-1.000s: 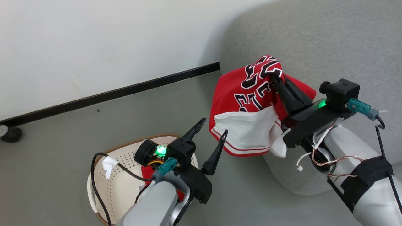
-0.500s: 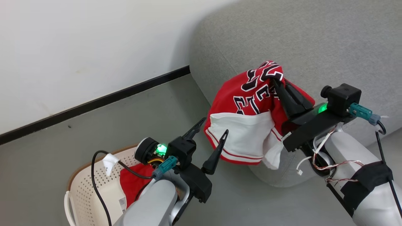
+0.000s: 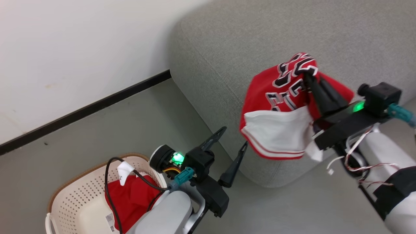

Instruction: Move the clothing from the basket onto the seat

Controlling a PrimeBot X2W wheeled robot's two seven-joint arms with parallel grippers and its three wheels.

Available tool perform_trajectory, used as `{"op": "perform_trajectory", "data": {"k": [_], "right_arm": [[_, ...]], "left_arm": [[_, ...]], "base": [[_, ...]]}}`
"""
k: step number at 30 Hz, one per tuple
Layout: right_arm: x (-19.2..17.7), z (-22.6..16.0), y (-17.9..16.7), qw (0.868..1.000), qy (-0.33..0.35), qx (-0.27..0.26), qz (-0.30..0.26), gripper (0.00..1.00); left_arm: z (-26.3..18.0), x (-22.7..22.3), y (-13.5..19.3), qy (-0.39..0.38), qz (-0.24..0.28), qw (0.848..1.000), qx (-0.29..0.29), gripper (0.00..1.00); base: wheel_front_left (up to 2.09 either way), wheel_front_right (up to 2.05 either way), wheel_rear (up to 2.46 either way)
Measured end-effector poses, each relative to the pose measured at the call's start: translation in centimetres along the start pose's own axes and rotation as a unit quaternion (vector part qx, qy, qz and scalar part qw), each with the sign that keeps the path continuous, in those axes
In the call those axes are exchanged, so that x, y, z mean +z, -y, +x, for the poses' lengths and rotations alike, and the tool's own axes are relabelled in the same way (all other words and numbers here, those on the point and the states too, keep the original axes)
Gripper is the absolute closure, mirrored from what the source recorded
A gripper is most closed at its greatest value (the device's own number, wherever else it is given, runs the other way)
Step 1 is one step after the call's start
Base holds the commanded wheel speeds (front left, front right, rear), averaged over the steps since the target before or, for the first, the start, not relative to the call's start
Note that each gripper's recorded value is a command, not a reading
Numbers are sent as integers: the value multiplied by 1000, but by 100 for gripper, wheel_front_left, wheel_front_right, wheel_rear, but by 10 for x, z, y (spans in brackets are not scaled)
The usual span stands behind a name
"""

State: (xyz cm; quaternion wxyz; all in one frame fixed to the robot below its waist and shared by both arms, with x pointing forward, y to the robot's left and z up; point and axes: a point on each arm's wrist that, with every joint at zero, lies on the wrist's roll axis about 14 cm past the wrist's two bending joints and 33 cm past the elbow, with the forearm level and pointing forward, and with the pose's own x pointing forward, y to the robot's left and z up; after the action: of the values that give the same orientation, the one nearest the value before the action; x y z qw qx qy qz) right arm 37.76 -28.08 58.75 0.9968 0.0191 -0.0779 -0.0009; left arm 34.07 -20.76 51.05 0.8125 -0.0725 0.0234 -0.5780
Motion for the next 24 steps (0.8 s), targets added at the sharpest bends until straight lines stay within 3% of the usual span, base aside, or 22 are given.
{"op": "perform_trajectory", "data": {"k": [13,24], "right_arm": [[59,30,93,991,33,-77,-103,100],[80,74,127,984,38,-99,-146,100]], "left_arm": [[5,-19,-7,-7,-31,999,1,0],[9,-38,-30,-11,-45,999,13,0]], "base": [[0,0,0],[0,0,0]]}}
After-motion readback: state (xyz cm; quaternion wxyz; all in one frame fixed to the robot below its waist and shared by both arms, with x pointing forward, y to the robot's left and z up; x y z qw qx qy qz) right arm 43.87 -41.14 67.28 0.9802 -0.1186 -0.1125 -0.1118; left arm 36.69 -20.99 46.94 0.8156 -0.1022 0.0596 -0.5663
